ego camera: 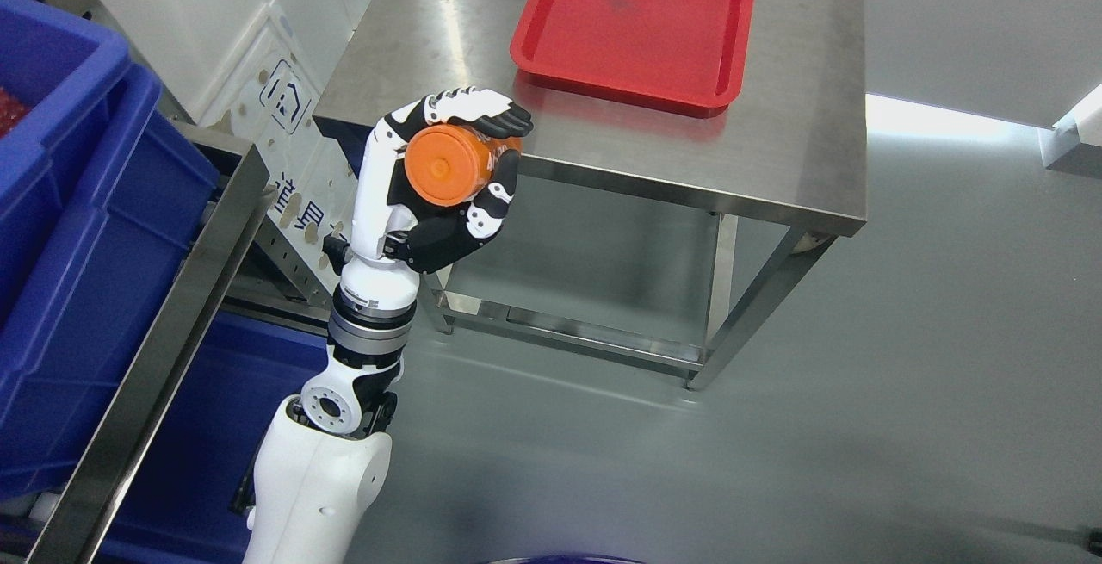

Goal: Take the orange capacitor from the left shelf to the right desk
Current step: 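Carry the orange cylinder in the left hand toward the red tray, then extend the left arm and lower the cylinder onto the red tray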

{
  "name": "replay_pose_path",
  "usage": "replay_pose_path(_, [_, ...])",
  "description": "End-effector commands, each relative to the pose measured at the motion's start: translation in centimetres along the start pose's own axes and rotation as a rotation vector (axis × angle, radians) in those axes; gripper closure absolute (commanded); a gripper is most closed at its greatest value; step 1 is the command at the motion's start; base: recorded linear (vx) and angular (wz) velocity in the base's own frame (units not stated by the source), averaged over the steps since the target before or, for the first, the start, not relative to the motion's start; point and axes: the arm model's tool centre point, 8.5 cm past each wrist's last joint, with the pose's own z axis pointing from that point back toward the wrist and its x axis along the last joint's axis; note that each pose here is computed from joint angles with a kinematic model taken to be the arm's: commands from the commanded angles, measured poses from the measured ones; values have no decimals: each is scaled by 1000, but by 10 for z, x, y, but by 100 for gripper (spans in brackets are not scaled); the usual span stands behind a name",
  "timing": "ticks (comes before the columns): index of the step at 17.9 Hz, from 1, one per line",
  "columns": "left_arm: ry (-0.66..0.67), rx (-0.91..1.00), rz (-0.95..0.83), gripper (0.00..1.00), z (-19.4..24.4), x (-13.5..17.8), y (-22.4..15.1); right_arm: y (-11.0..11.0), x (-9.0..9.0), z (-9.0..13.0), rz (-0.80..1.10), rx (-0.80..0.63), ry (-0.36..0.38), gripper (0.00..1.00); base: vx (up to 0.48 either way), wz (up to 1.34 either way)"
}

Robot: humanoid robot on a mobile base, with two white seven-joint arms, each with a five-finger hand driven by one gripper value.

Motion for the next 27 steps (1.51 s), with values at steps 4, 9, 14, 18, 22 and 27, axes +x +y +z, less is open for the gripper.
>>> replay_pose_path(4, [8,-81,58,98,-7,-11,-24,-11,-7,0,-8,-17,3,0,183,-95])
replay_pose_path(9, [-58,-136,66,98,-42,-9,-29,-11,-7,0,-8,-17,3,0,185,-102])
replay_pose_path(14, [177,-221,80,98,-87,-47,-32,-11,-7,0,-8,-18,2,0,159,-105])
replay_pose_path(18, [503,-223,36,97,-110,-102,-7,-11,-7,0,-8,-17,3,0,119,-77])
replay_pose_path(22, [668,-152,24,97,-115,-144,20,-11,-7,0,-8,-18,2,0,79,-49])
replay_pose_path(27, [851,-115,57,97,-82,-186,33,-11,-7,0,-8,-17,3,0,26,-15])
